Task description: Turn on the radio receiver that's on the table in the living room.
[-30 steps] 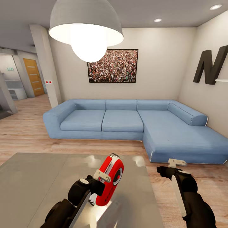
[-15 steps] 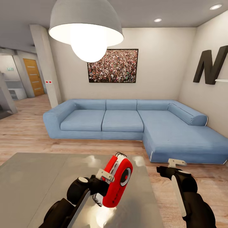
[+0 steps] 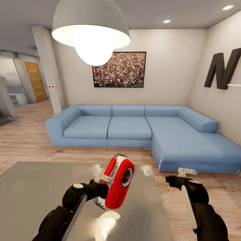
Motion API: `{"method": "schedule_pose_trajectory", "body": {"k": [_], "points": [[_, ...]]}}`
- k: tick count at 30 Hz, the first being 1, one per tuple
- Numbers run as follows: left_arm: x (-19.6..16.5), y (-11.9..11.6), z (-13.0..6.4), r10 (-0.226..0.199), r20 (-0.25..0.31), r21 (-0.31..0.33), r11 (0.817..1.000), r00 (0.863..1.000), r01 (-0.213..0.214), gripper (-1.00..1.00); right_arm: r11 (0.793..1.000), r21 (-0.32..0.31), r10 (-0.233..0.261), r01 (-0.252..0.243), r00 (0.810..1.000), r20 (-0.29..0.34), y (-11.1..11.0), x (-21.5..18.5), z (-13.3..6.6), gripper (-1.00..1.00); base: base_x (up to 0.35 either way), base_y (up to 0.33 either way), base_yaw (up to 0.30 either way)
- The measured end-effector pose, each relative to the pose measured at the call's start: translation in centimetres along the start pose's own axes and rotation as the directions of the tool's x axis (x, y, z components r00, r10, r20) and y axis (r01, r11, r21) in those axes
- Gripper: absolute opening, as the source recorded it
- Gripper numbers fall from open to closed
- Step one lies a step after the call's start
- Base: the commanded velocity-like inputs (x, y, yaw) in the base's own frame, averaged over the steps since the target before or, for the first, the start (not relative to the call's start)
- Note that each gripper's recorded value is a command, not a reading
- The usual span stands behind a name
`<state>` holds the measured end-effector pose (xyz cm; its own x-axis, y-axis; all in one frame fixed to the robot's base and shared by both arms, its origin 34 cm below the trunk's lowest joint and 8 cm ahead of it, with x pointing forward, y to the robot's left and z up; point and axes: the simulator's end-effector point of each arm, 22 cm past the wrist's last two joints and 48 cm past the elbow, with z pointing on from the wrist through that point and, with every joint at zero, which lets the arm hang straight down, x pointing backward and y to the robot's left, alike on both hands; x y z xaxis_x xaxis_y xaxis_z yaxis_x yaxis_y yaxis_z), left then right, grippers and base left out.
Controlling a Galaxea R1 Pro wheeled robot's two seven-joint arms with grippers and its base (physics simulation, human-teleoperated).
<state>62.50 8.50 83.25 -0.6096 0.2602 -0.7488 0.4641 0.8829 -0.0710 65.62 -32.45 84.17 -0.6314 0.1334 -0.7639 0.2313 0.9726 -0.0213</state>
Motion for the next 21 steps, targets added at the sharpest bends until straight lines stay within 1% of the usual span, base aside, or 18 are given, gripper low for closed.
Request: {"method": "schedule_pose_trajectory", "body": {"k": [1, 3, 4, 5, 6, 8, 12, 15, 16, 18, 19, 20, 21], "points": [[0.0, 0.5, -0.1, -0.001, 0.002, -0.008, 1.000, 1.000, 0.001, -1.00, 1.000, 0.000, 0.000, 0.000, 1.000, 0.000, 0.0, 0.0, 0.0, 1.00, 0.000, 0.000, 0.000], [-0.3, 0.6, -0.4, -0.049, 0.013, 0.039, 0.998, 0.999, 0.049, -1.00, 1.000, 0.001, 0.000, 0.000, 1.000, 0.000, 0.0, 0.0, 0.0, 1.00, 0.000, 0.000, 0.000], [-0.4, 0.8, -0.5, -0.064, 0.017, 0.053, 0.997, 0.998, 0.063, -1.00, 1.000, 0.001, 0.000, 0.000, 1.000, -0.001, -0.1, 0.0, 0.0, 1.00, 0.000, 0.000, 0.000], [-0.4, 1.1, -0.6, -0.064, 0.020, 0.051, 0.997, 0.998, 0.063, -1.00, 1.000, 0.001, 0.000, 0.000, 1.000, 0.000, -0.1, 0.0, 0.0, 1.00, 0.000, 0.000, 0.000], [-0.6, 1.6, -0.8, -0.072, 0.031, 0.057, 0.996, 0.997, 0.070, -1.00, 1.000, 0.001, 0.000, 0.000, 1.000, -0.001, -0.1, 0.0, 0.0, 1.00, 0.000, 0.000, 0.000], [-0.8, 2.3, -1.0, -0.073, 0.049, 0.057, 0.996, 0.996, 0.070, -1.00, 1.000, 0.001, 0.000, 0.000, 1.000, -0.001, -0.1, 0.0, 0.0, 1.00, 0.000, 0.000, 0.000], [-0.8, 3.0, -1.1, -0.069, 0.057, 0.051, 0.997, 0.996, 0.066, -1.00, 1.000, -0.005, 0.001, -0.001, 1.000, -0.002, 0.1, 0.0, 0.0, 1.00, 0.000, 0.000, 0.000], [-0.8, 3.2, -1.2, -0.067, 0.059, 0.050, 0.997, 0.996, 0.064, -1.00, 0.999, -0.036, 0.001, -0.001, 1.000, -0.004, 0.7, 0.0, 0.0, 1.00, 0.000, 0.000, 0.000], [-0.8, 3.2, -1.2, -0.068, 0.060, 0.052, 0.997, 0.996, 0.065, -1.00, 0.997, -0.079, 0.001, -0.001, 1.000, -0.004, 1.6, 0.1, -0.1, 1.00, 0.000, 0.000, 0.000], [-0.7, 3.2, -1.2, -0.067, 0.059, 0.051, 0.997, 0.996, 0.064, -1.00, 0.991, -0.134, 0.001, -0.001, 1.000, -0.004, 2.8, 0.0, -0.2, 1.00, 0.000, 0.000, 0.000], [-0.7, 3.2, -1.2, -0.067, 0.059, 0.050, 0.997, 0.996, 0.064, -1.00, 0.989, -0.147, 0.000, -0.001, 1.000, -0.004, 3.1, 0.0, -0.3, 1.00, 0.000, 0.000, 0.000], [-0.7, 3.2, -1.1, -0.067, 0.059, 0.053, 0.997, 0.996, 0.064, -1.00, 0.981, -0.192, 0.000, -0.001, 1.000, -0.005, 4.0, 0.0, -0.4, 1.00, 0.000, 0.000, 0.000], [-0.7, 3.1, -1.1, -0.067, 0.060, 0.056, 0.996, 0.996, 0.064, -1.00, 0.980, -0.200, -0.001, 0.000, 1.000, -0.005, 4.2, 0.0, -0.5, 1.00, 0.000, 0.000, 0.000]]}}
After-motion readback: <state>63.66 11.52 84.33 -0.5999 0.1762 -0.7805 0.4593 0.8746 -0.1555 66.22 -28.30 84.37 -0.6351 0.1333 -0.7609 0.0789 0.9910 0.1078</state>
